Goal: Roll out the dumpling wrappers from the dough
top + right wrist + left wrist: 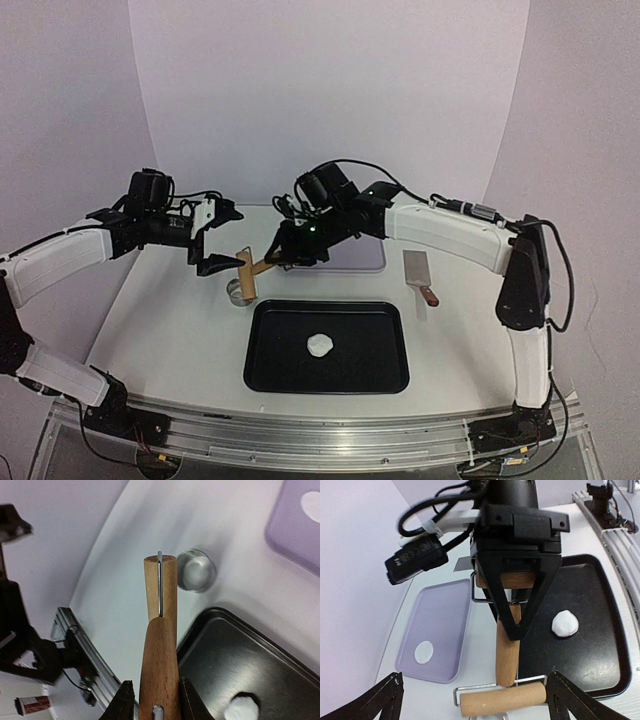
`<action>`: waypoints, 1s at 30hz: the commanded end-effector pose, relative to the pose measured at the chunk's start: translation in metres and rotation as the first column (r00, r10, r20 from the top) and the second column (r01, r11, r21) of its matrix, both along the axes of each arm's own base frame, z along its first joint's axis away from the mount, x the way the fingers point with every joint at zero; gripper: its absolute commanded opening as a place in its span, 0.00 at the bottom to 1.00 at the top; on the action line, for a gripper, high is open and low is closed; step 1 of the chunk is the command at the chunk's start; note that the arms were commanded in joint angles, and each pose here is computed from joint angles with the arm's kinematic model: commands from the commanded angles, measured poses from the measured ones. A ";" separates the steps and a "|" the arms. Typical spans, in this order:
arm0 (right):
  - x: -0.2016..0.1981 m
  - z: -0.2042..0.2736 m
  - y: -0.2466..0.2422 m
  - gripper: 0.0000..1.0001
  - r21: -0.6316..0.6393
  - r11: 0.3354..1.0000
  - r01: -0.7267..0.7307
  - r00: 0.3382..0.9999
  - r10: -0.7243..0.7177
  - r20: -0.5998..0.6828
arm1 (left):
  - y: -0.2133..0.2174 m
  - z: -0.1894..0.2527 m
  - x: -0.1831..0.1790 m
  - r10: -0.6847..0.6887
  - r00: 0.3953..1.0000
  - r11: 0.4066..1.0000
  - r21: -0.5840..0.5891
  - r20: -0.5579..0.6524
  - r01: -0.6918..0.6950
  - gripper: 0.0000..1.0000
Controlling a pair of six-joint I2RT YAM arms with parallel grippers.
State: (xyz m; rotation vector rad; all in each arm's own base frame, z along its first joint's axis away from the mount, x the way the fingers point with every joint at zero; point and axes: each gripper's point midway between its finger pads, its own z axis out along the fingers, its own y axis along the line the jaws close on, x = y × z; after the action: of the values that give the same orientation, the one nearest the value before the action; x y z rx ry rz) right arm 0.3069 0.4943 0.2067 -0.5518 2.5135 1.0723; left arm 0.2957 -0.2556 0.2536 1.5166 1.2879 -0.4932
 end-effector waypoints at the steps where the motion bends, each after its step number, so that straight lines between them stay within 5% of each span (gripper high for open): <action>1: -0.011 0.090 -0.063 0.00 -0.077 0.995 -0.064 0.920 0.089 0.382 | -0.013 0.027 -0.024 -0.117 0.969 0.991 -0.090 -0.216 0.100 0.99; 4: -0.035 0.081 -0.098 0.00 -0.298 0.946 -0.130 0.813 0.274 0.514 | -0.016 0.009 -0.002 -0.013 0.932 0.998 -0.056 -0.362 -0.007 0.90; 10: -0.074 0.031 -0.163 0.00 -0.721 0.677 -0.148 0.560 0.658 0.503 | -0.042 -0.056 0.010 0.067 0.898 0.986 0.165 -0.436 0.006 0.80; 16: -0.099 0.024 -0.175 0.00 -0.778 0.608 -0.158 0.469 0.739 0.483 | -0.095 -0.124 -0.011 0.004 0.891 0.910 0.371 -0.454 0.185 0.84; 20: -0.117 0.007 -0.170 0.00 -0.821 0.540 -0.185 0.412 0.801 0.434 | -0.116 -0.164 0.014 0.078 0.881 0.886 0.438 -0.466 0.153 0.77; 30: -0.133 -0.011 -0.166 0.00 -0.817 0.520 -0.247 0.410 0.820 0.398 | -0.138 -0.219 0.032 0.085 0.914 0.852 0.504 -0.397 0.140 0.68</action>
State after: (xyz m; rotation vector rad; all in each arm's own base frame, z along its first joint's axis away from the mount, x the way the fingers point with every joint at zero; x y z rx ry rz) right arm 0.1716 0.3228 0.1901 -1.8174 1.7906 -0.1122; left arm 0.3120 -0.3788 0.0322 1.9573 1.9020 -0.5904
